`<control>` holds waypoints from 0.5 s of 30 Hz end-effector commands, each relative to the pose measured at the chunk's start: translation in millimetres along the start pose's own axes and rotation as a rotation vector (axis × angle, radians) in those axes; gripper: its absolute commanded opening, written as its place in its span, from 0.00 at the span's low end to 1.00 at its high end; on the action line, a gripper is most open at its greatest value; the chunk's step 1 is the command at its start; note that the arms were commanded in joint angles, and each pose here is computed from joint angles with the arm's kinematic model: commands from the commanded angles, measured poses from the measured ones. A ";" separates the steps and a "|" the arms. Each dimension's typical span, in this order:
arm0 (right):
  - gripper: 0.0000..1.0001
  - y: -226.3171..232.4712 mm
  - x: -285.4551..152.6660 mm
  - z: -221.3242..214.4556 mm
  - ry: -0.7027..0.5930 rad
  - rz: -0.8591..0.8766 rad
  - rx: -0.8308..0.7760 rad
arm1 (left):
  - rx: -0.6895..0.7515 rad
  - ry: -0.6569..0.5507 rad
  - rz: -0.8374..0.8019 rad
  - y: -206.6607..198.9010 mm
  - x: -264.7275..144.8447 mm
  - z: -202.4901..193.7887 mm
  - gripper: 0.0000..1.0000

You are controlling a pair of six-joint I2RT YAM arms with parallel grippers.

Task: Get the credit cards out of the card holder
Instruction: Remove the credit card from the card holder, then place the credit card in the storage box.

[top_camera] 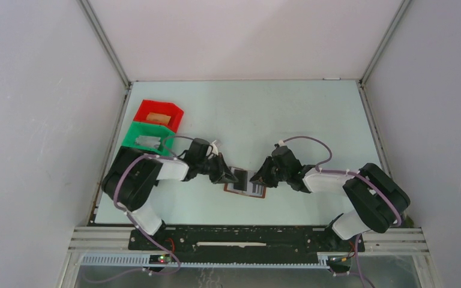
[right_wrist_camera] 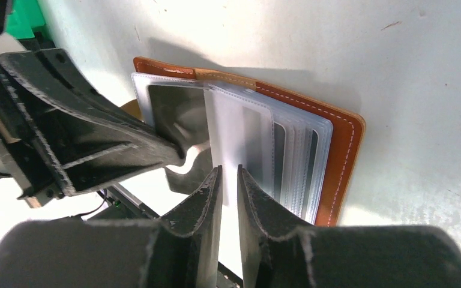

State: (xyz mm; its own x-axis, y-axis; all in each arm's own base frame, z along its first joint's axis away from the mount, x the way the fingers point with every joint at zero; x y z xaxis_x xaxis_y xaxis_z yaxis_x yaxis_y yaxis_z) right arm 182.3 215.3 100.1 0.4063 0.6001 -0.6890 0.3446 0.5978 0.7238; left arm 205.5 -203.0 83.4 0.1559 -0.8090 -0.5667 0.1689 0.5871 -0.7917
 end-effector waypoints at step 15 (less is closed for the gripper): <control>0.24 -13.6 -22.9 -1.0 -0.068 -0.099 -0.039 | 0.163 -0.220 0.650 -49.4 -131.6 21.8 0.00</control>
State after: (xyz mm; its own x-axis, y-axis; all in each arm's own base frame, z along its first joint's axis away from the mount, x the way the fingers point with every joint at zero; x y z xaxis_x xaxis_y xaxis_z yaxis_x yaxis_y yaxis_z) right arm 173.6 205.1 106.5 0.4165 0.5647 -0.7125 0.3496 0.6239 0.6989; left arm 200.6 -146.5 164.0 0.3604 -0.4628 -0.8099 0.1652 0.8862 -0.4329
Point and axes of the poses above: each gripper's point midway between its finger pads, its own x axis out along the fingers, its own y axis along the line the jaws close on, z = x × y, the point moved 10 cm from there along -x, back along the fingers, and after that the axes turned 13 degrees about x, right-handed, at the moved point
